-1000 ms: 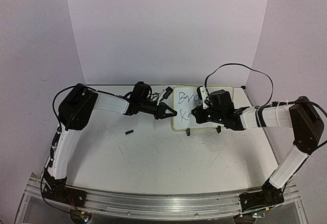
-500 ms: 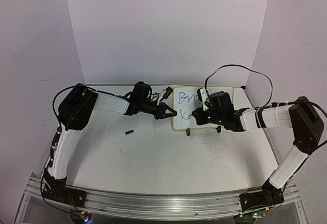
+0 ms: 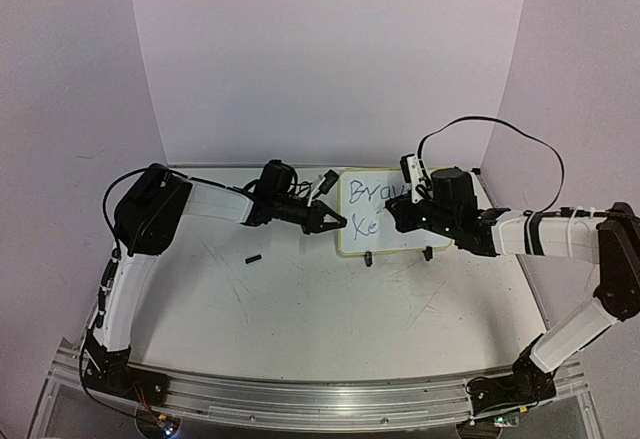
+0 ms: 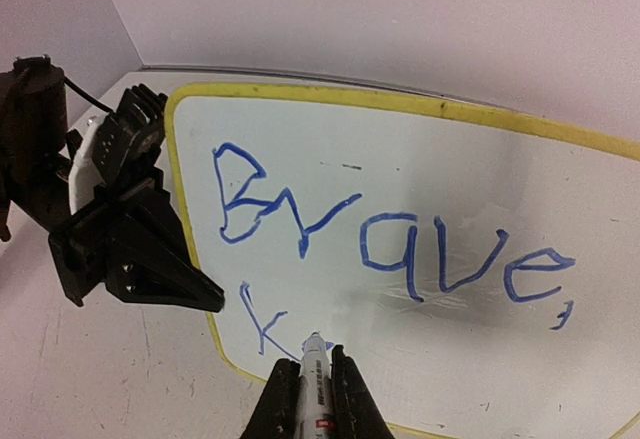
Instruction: Write a sentence on the whiteboard
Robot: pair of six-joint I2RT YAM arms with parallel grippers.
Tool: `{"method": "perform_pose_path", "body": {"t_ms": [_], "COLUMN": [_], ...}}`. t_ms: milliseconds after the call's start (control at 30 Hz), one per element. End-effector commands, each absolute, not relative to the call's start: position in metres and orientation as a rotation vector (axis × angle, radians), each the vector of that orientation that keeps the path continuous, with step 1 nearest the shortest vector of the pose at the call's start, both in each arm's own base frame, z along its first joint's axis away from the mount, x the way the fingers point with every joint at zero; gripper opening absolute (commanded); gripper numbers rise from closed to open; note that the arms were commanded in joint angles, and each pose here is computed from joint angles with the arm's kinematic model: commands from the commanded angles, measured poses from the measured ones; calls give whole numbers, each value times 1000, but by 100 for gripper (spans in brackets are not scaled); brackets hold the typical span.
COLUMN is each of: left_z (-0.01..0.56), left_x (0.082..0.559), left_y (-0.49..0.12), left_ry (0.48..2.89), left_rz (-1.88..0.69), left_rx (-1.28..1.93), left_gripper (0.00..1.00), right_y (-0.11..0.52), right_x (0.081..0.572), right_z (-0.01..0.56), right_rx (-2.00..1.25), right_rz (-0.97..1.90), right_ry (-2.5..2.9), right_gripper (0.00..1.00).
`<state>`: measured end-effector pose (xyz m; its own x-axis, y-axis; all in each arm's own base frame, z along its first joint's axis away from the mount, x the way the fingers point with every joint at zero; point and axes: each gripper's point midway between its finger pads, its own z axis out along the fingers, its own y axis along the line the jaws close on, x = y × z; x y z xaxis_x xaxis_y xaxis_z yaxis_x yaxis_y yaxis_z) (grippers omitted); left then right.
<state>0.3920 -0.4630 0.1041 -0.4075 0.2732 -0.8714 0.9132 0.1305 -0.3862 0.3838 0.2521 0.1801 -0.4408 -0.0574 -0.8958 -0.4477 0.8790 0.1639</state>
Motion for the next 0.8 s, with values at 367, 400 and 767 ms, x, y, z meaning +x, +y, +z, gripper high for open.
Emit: {"method": "perform_pose_path", "body": {"t_ms": [367, 400, 767], "left_z": [58, 58, 57], "left_x": [405, 405, 404], "left_y": [-448, -448, -447], "left_ry": [1936, 1936, 1941], "left_rz": [-1128, -1130, -1124], "left_rx": [1143, 1144, 1145], "left_gripper": [0, 0, 0], "right_y": [245, 247, 244], "right_x": [396, 395, 397], "right_z": [157, 155, 143], "right_rx": [-346, -354, -337], "right_rz": [450, 458, 438], "right_ry": [2048, 2052, 2080], "right_gripper": [0, 0, 0]}}
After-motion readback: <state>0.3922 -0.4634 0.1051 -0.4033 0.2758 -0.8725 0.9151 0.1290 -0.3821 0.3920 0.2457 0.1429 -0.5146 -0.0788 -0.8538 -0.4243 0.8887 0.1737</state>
